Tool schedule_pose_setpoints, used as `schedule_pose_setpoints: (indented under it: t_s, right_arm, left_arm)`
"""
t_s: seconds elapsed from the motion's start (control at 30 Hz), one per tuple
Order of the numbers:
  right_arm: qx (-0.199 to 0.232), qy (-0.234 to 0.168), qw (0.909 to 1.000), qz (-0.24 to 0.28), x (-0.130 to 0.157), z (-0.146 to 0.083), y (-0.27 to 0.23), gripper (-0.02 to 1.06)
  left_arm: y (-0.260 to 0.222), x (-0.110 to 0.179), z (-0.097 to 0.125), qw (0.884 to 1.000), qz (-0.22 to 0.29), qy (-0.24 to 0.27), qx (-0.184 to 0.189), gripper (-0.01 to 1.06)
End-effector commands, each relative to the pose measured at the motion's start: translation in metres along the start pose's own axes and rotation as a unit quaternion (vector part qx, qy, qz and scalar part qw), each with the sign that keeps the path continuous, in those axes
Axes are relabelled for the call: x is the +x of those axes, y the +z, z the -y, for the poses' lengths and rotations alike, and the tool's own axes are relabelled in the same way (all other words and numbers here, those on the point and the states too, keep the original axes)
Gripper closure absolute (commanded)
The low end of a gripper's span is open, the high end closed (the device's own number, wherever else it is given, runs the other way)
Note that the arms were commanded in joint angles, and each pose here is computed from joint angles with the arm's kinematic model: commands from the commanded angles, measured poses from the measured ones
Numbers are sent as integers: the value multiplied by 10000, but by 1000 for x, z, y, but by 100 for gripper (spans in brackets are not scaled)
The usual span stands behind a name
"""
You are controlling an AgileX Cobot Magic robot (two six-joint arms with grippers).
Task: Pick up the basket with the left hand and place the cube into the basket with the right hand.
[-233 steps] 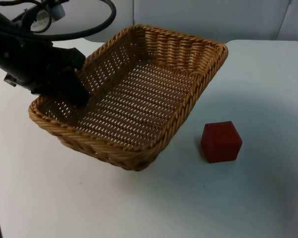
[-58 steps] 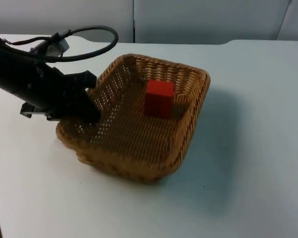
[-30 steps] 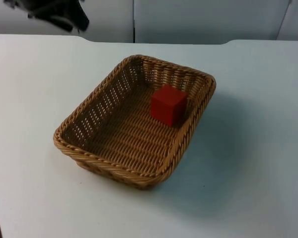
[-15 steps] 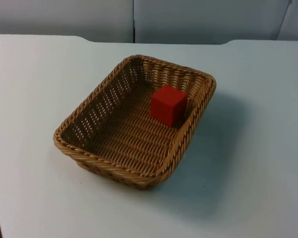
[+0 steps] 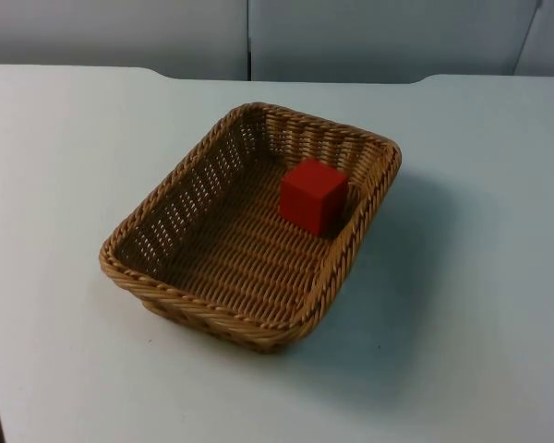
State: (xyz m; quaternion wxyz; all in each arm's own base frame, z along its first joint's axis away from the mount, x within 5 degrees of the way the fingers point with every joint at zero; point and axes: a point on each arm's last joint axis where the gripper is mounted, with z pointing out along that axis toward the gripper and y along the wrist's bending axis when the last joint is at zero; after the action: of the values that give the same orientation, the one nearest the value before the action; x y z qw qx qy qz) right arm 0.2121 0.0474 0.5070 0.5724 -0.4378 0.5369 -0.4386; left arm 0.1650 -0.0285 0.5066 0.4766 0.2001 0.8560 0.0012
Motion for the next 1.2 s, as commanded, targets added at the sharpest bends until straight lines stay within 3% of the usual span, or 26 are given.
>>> schedule_pose_setpoints:
  t_s: [0.0, 0.03, 0.13, 0.2, 0.33, 0.4, 0.5, 0.63, 0.87, 0.9, 0.93, 1.0, 1.07, 1.17]
  right_arm:
    - [-629, -435, 9960, -456, 9, -21, -9, 104]
    - [-629, -435, 9960, -456, 9, -21, -9, 104]
    - [-776, -694, 9936, -450, 22, -50, -26, 104]
    - [-771, -750, 9929, -517, 29, -57, -33, 104]
    - [-278, -679, 9953, -630, 54, -72, -63, 104]
    - [121, -645, 9915, -1122, 78, -78, -89, 104]
    - [477, -335, 9891, -1353, 87, -79, -109, 104]
    - [1472, 747, 9803, -1081, 84, -65, -144, 104]
    - [2195, 1032, 9697, -301, 69, -54, -179, 104]
    - [2318, 1138, 9660, -121, 66, -53, -187, 104]
    - [2451, 1661, 9551, 110, 63, -52, -197, 104]
    - [2596, 2088, 9425, 267, 62, -52, -211, 104]
    - [2673, 2218, 9373, 291, 63, -53, -219, 104]
    - [2742, 3014, 9130, 212, 67, -61, -244, 104]
  left_arm:
    - [-33, 19, -2, 9982, 94, -83, -586, 105]
    - [-33, 19, -2, 9982, 94, -83, -586, 105]
    - [-60, 47, -3, 9922, 122, -88, -1240, 105]
    - [-66, 55, -2, 9908, 133, -66, -1344, 105]
    - [-80, 81, 7, 9903, 216, -84, -1367, 105]
    - [-81, 98, 14, 9914, 175, -100, -1295, 105]
    - [-80, 109, 17, 9918, 119, -102, -1265, 105]
    - [-78, 131, 25, 9929, 76, -258, -1160, 105]
    - [-92, 167, 40, 9911, 427, -679, -1065, 105]
    - [-99, 176, 45, 9905, 599, -702, -1023, 105]
    - [-106, 189, 50, 9890, 802, -712, -1020, 105]
    - [-116, 205, 56, 9860, 1061, -709, -1074, 105]
    - [-121, 214, 59, 9841, 1207, -708, -1097, 105]
    - [-130, 240, 70, 9762, 1758, -718, -1050, 105]
